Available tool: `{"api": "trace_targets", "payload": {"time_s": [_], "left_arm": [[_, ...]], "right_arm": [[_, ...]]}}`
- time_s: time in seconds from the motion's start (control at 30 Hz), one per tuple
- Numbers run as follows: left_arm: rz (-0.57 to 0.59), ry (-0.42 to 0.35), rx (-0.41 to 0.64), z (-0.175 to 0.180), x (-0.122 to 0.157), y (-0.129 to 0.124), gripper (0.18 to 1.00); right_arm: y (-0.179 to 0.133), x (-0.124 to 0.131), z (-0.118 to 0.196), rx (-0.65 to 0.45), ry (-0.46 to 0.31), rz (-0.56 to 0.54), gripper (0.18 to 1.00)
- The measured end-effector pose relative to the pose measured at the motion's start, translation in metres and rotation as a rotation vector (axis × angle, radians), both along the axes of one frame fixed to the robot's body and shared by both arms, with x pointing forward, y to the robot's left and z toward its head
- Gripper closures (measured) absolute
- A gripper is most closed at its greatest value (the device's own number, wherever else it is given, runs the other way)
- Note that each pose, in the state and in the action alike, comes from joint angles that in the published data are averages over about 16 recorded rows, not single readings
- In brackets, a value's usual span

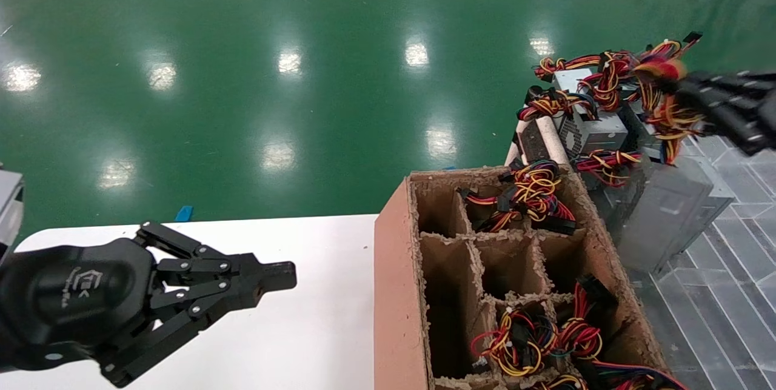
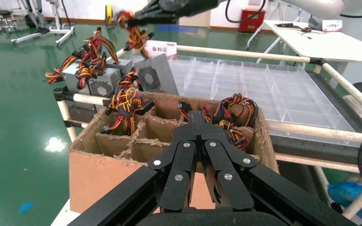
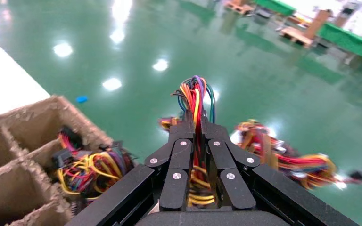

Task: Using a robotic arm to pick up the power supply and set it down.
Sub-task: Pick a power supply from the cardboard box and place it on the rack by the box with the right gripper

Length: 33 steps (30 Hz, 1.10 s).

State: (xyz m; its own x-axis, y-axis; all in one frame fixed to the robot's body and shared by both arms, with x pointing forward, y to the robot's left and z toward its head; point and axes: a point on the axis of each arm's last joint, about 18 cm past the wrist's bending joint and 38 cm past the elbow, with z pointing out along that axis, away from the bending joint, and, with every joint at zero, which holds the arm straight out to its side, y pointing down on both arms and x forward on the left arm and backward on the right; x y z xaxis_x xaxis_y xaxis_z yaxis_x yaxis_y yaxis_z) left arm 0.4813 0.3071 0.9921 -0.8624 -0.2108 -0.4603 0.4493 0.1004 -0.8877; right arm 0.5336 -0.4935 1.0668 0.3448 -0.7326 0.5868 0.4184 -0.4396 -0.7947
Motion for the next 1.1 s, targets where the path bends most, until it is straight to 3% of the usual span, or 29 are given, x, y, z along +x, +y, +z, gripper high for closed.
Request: {"api": "trace_targets", "payload": {"time_s": [0.6, 1.1], "left_arm": [[0.000, 0.000, 0.000, 0.000, 0.000, 0.000, 0.993], [0.000, 0.000, 0.000, 0.000, 0.000, 0.000, 0.993]], "right_arm": [[0.000, 0.024, -0.001, -0.034, -0.014, -0.052, 0.985], [0.003, 0.035, -0.013, -0.045, -0.040, -0.027, 0.985]]}}
